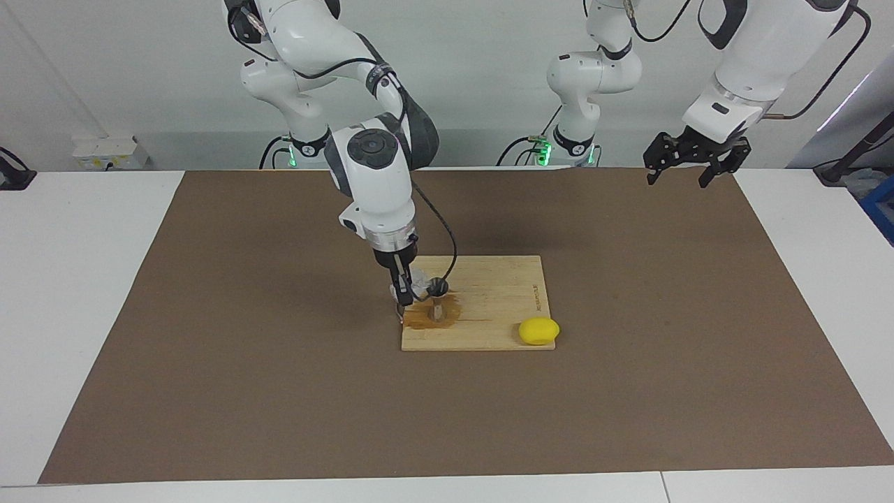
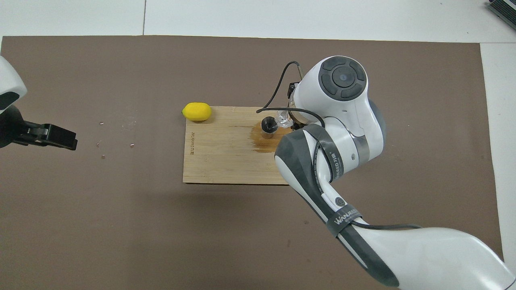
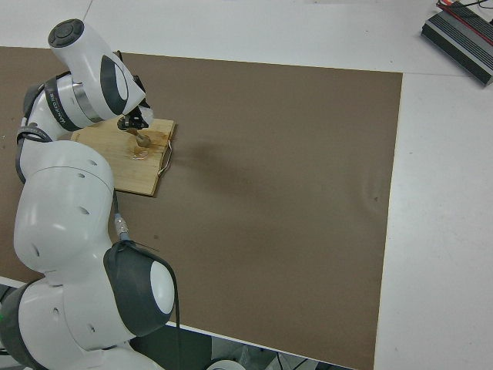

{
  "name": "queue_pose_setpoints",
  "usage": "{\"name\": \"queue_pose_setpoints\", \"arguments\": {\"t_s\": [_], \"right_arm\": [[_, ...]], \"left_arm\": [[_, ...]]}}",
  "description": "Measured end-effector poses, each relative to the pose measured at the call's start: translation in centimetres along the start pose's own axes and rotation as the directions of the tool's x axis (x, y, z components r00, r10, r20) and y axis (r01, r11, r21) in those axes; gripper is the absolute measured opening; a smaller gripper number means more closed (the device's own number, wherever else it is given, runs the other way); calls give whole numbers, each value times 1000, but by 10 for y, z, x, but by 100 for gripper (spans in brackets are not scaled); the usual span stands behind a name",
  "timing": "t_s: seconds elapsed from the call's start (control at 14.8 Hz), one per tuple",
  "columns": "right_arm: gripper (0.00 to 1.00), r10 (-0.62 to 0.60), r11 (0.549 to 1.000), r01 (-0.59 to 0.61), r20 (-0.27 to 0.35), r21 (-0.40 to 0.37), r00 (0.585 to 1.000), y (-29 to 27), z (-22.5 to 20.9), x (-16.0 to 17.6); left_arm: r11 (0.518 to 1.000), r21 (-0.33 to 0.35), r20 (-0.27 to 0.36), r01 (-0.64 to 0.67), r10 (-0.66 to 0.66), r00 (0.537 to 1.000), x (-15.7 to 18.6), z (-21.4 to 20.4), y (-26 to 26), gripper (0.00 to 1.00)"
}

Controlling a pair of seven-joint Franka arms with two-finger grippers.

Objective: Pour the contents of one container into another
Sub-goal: 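Tilt the glass cup over the metal cup with the right gripper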

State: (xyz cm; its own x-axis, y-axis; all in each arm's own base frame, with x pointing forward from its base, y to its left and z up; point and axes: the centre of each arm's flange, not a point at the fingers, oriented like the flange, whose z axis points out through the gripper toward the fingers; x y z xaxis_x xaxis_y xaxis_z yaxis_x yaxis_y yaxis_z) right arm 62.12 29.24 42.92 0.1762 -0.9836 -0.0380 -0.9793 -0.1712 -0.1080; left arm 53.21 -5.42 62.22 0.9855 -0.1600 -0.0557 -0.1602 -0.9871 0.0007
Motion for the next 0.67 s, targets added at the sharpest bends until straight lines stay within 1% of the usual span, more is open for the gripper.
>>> {"name": "queue_pose_setpoints", "arguments": {"t_s": [0.2,0.67], "right_arm": [[50,-43,999,44,-48,22,998,0,-4,-8],[50,-100,994,105,-107,41,989,2,-6,-21]], "left_arm": [[1000,0,0,3,-3,1000,0,0,-1,100],[1000,0,1,7,-7,1000,0,0,-2,100]]}}
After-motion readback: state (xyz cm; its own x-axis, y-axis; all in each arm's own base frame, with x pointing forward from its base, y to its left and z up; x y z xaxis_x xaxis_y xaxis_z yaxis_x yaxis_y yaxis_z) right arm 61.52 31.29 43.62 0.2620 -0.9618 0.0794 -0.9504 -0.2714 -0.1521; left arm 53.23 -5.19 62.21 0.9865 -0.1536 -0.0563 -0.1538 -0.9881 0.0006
